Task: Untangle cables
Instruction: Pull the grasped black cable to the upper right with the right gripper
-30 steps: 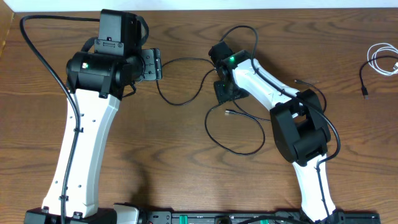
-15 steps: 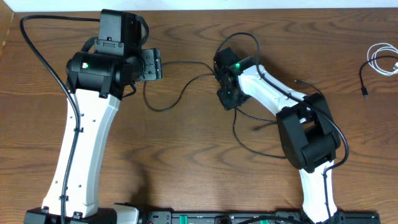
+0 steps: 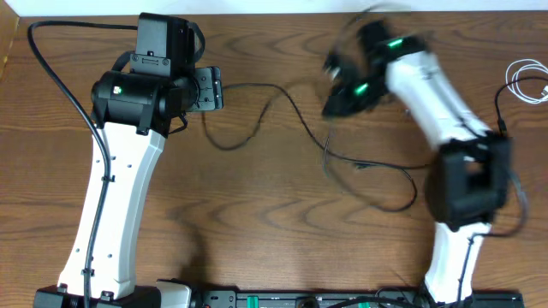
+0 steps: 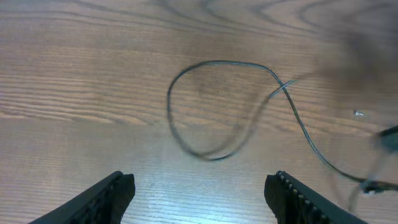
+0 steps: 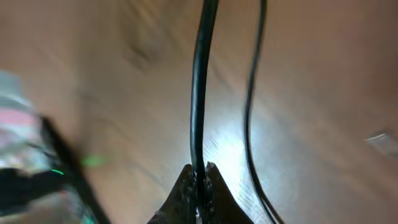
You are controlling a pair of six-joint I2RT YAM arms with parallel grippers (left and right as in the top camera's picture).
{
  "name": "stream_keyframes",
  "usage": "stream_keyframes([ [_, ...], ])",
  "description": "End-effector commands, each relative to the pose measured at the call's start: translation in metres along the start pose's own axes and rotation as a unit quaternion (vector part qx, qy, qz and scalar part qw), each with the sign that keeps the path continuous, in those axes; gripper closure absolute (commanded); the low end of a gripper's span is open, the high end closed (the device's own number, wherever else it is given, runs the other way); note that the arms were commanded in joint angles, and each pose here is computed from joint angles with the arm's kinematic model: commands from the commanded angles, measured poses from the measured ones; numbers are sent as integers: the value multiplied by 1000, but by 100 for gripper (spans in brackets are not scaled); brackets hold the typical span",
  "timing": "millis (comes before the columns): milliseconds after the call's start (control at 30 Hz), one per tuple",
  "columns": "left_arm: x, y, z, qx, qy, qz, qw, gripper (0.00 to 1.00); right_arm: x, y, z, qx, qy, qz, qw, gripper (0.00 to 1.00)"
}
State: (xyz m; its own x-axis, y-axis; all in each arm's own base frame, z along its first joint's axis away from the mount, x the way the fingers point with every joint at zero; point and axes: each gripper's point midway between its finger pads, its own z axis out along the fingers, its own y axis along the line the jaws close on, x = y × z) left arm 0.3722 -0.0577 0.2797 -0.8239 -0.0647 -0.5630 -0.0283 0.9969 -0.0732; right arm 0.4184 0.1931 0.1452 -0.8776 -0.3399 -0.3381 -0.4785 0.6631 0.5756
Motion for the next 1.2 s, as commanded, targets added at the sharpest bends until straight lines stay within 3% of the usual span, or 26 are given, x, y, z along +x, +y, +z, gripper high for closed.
stream_keyframes([
  [0, 3, 2, 5, -5, 8, -13, 1000, 26, -36, 36, -100, -95, -142, -55, 984, 99],
  [133, 3, 2, 5, -5, 7, -13, 1000, 26, -40, -3, -173, -53, -219, -12, 974, 99],
  [300, 3, 2, 5, -5, 6, -13, 1000, 26, -20, -96, -253, 99, -283, 113, 947, 99],
  [400, 1, 2, 5, -4, 4, -17, 1000, 26, 9, -157, -303, 211, -313, 198, 905, 99],
  [467, 1, 2, 5, -4, 2, -17, 1000, 27, 48, -208, -351, 310, -337, 274, 846, 99],
  [600, -1, 2, 5, -3, -1, -17, 1000, 26, 98, -253, -398, 409, -344, 337, 775, 99],
  [667, -2, 1, 5, -3, -2, -17, 1000, 26, 122, -273, -410, 446, -332, 362, 748, 99],
  [833, -2, 1, 5, -2, -3, -23, 1000, 27, 150, -311, -401, 497, -279, 389, 723, 99],
  [867, -2, 1, 5, -2, -3, -23, 1000, 27, 155, -321, -396, 505, -267, 397, 718, 94],
  [900, -2, 1, 5, -3, -3, -23, 1000, 27, 159, -328, -392, 509, -259, 402, 716, 82],
  [967, -2, 1, 5, -2, -3, -23, 1000, 27, 168, -345, -379, 510, -240, 414, 715, 45],
  [1033, -2, 1, 5, -2, -3, -23, 1000, 26, 174, -355, -368, 505, -226, 423, 717, 1],
  [1167, -2, 1, 5, -2, -3, -23, 1000, 26, 173, -351, -357, 488, -217, 431, 727, 1],
])
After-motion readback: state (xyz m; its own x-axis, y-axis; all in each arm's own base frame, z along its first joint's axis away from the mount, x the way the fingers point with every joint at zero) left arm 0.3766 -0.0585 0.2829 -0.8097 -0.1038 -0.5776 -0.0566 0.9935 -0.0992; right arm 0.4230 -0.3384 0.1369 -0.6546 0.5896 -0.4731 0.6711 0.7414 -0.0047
